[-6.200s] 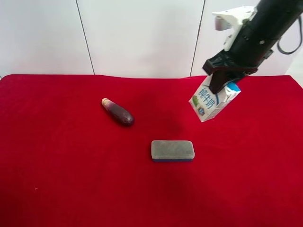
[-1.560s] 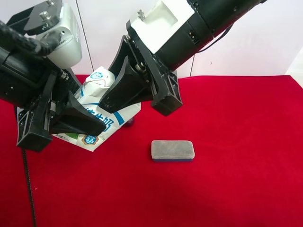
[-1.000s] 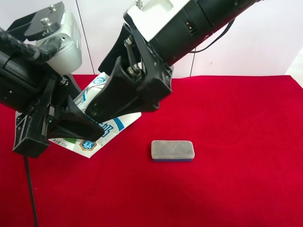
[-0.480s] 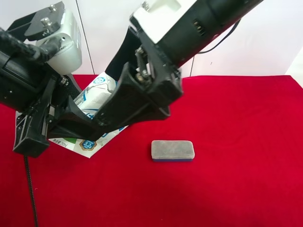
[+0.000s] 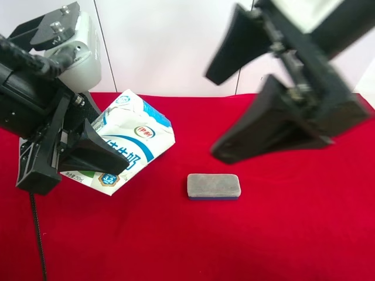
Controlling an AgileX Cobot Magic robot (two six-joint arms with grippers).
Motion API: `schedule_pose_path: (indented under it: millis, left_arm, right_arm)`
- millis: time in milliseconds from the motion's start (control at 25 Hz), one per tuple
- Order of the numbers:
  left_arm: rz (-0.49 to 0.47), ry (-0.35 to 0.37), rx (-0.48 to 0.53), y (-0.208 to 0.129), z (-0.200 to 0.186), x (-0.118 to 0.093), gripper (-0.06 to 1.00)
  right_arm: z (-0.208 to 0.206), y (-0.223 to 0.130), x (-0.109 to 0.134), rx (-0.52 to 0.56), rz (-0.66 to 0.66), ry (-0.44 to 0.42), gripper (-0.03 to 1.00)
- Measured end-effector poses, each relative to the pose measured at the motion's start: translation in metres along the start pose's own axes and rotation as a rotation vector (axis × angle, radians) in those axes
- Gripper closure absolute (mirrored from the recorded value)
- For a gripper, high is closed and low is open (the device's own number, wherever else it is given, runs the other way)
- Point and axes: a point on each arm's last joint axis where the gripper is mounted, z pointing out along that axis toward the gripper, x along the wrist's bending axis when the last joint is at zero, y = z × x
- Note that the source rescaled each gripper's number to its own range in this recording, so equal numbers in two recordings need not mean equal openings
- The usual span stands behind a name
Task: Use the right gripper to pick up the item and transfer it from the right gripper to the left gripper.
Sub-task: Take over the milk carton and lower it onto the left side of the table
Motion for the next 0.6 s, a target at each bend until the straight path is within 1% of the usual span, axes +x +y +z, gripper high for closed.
schedule_pose_path:
  millis: [120, 320, 440, 600]
  left_arm:
    - [0.000, 0.000, 0.000, 0.000, 0.000, 0.000, 0.94]
    - [0.000, 0.000, 0.000, 0.000, 0.000, 0.000, 0.94]
    - [-0.001, 0.000, 0.000, 0.000, 0.000, 0.000, 0.94]
    - [-0.001, 0.000, 0.000, 0.000, 0.000, 0.000, 0.94]
  right_arm:
    - [-0.017, -0.005, 0.007, 0.011, 0.073, -0.060, -0.03]
    - [-0.050, -0.017, 0.026, -0.022, 0.224, -0.171, -0.03]
    - [-0.064, -0.040, 0.047, -0.029, 0.274, -0.235, -0.03]
    - [-0.061, -0.081, 0.080, -0.014, 0.343, -0.258, -0.03]
